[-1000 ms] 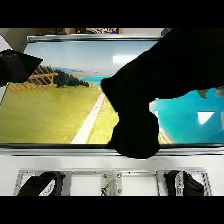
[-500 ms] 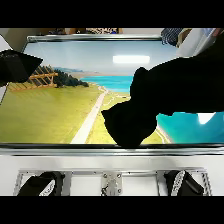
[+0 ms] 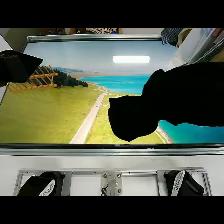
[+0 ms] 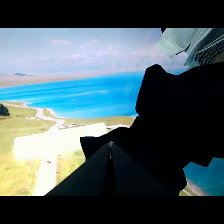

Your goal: Fold the clothes and pants, and hang the long-sleeved shirts on hangers.

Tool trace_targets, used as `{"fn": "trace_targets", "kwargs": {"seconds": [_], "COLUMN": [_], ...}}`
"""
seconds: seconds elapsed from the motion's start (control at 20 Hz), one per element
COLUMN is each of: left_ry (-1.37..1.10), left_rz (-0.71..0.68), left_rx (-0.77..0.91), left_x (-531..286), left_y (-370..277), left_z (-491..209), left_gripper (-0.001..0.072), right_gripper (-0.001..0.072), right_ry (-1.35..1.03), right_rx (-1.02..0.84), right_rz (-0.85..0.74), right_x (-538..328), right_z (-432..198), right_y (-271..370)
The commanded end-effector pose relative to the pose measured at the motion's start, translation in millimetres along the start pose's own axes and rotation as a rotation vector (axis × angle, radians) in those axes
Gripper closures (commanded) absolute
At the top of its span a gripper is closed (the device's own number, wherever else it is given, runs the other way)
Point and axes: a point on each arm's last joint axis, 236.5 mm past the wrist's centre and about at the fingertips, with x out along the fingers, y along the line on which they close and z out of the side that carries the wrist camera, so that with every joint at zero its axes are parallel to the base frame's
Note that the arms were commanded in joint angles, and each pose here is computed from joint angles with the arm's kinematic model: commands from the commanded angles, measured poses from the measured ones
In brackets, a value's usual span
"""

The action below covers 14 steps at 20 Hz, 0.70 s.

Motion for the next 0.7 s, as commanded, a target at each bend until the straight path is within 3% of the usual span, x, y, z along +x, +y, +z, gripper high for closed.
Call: {"fn": "trace_targets", "kwargs": {"seconds": [0.0,0.65], "left_ry": [0.002,0.012], "left_rz": [0.0,0.0], "left_rx": [0.001,0.001], "left_x": [0.3,0.3], "left_y": [0.0,0.1], "left_z": [-0.4,-2.8], "left_gripper": [0.0693,0.0693], "right_gripper": [0.0707,0.0707], "right_ry": [-0.005,-0.123], "right_rx": [0.025,0.042], "right_rz": [-0.094,-0.276], "right_x": [25.3,126.8], "right_z": [-13.5,1.5], "right_y": [-24.7,-88.2]}}
